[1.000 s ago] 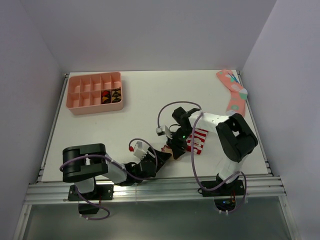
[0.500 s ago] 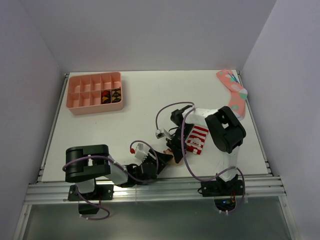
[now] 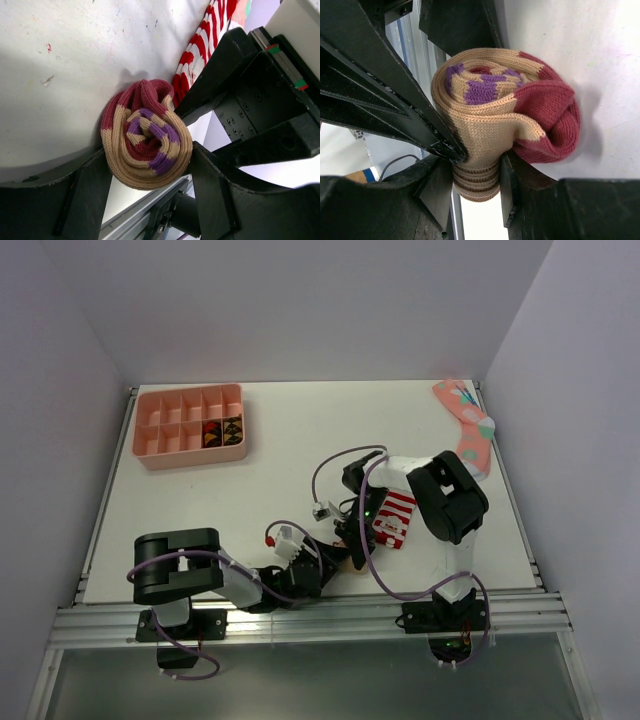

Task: Roll the socks
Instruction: Pick up the sock at the center of the board.

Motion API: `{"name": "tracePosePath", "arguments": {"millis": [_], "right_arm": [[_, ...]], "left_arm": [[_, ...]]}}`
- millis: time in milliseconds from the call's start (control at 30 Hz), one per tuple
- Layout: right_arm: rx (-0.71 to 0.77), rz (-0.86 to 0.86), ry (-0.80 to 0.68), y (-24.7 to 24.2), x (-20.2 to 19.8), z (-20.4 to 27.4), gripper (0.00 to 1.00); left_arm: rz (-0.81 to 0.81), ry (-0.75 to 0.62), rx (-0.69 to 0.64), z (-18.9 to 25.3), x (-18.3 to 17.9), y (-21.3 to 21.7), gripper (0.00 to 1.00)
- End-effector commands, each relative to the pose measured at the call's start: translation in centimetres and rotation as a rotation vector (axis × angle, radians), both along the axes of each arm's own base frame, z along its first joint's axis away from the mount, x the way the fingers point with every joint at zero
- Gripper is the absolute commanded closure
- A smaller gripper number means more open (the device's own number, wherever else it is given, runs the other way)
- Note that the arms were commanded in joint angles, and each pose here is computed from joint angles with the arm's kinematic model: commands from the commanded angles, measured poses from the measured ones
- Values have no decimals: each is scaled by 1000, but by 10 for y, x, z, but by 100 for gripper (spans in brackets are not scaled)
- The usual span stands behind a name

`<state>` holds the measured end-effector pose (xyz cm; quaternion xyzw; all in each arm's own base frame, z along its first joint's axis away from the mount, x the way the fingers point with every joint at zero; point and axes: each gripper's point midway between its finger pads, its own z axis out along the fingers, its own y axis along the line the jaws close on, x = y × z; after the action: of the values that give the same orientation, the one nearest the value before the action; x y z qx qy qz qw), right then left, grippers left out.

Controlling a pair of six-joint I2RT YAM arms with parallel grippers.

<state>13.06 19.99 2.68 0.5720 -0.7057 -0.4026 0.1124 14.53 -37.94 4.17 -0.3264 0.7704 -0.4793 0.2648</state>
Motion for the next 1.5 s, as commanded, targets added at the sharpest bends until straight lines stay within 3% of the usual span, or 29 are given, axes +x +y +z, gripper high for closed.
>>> {"name": "tracePosePath", "arguments": {"millis": [0,233,333,633,733,1133,1167,1467], "right_arm": [[-61,73,36,-15,-15,-12,67],[-62,69,30,-14,-14,-14,67],[-65,67,26,-15,-13,-15,67],[-71,57,14,-14,-11,-16,67],[-78,38,-5,-13,-8,-18,64],[-88,-72,-128,-13,16,-7,39],[-83,-89,-149,-12,23,-3,5],[-79,-204,-238,-25,50,25,4]], "left_arm": [[41,18,146,-34,6,16,32],[18,33,177,-40,3,7,37],[9,46,187,-44,1,6,44],[-3,79,206,-53,-3,9,79],[0,84,215,-53,-3,10,100],[20,64,238,-46,0,22,100],[20,61,233,-44,0,22,100],[16,26,223,-32,2,25,100]]}}
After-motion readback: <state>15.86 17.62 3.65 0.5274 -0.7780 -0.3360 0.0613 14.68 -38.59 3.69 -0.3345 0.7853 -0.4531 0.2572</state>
